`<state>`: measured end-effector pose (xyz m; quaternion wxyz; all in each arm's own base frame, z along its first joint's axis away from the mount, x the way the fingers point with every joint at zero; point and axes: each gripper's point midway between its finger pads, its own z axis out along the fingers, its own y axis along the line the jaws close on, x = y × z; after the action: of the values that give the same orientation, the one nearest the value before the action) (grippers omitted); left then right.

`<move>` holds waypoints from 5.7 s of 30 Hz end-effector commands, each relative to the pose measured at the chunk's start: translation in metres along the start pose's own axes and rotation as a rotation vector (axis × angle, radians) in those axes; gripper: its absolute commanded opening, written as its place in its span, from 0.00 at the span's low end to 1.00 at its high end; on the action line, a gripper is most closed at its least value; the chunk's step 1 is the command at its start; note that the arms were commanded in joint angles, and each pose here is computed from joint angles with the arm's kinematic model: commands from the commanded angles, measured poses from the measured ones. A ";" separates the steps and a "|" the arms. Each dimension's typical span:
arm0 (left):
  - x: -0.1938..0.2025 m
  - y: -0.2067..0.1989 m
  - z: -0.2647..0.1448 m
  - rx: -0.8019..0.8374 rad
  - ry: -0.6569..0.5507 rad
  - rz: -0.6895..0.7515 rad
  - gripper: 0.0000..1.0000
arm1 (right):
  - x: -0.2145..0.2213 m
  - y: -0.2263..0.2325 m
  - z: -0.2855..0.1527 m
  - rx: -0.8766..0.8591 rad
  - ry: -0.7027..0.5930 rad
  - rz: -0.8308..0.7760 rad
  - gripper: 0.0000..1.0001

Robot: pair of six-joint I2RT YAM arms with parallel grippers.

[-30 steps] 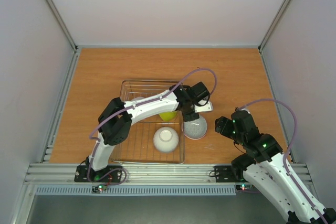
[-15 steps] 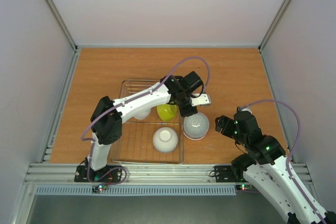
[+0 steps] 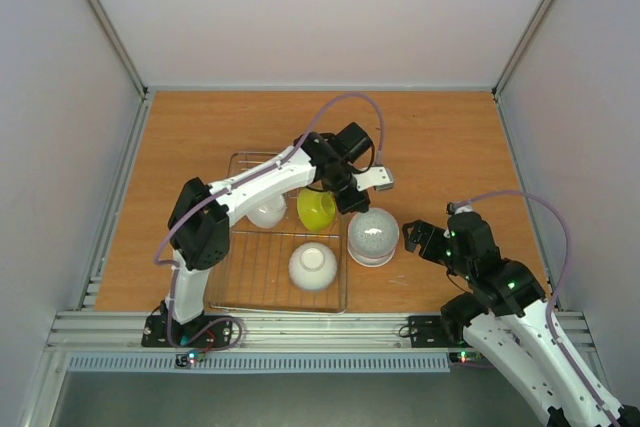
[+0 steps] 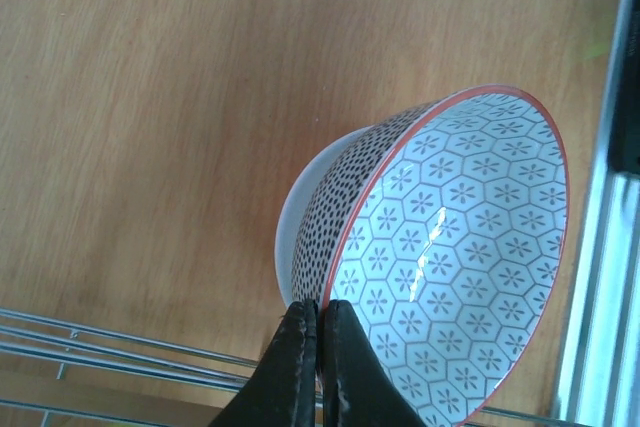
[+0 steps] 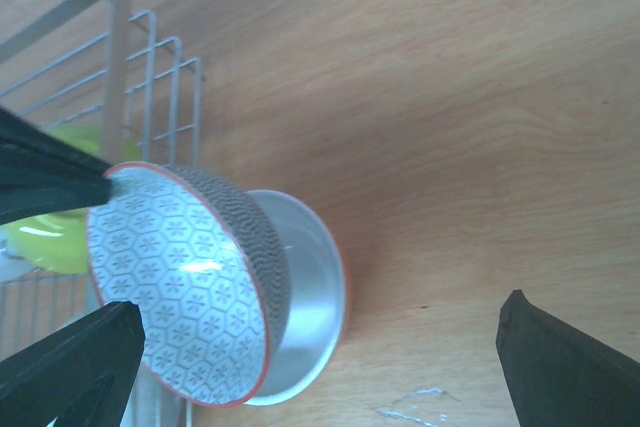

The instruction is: Load the bowls into the dish rack

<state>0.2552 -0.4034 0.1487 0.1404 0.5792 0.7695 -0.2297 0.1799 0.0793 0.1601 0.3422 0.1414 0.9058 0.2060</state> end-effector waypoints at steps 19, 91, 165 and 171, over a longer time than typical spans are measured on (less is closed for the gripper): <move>-0.019 -0.041 -0.060 0.433 -0.196 -0.106 0.01 | 0.009 0.039 -0.004 -0.258 0.024 -0.039 0.99; -0.023 -0.028 -0.066 0.678 -0.313 -0.239 0.00 | 0.014 0.111 -0.040 -0.808 0.017 0.048 0.01; -0.006 -0.024 -0.017 0.100 -0.164 -0.048 0.01 | -0.023 0.091 0.023 -0.281 0.127 -0.011 0.01; -0.003 -0.029 -0.013 0.117 -0.153 -0.029 0.01 | -0.026 0.105 0.002 -0.394 0.086 -0.043 0.08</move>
<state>0.2599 -0.4056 0.1822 0.1997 0.4700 0.8031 -0.3071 0.2099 0.1265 0.1534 0.2523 0.1471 0.9209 0.2580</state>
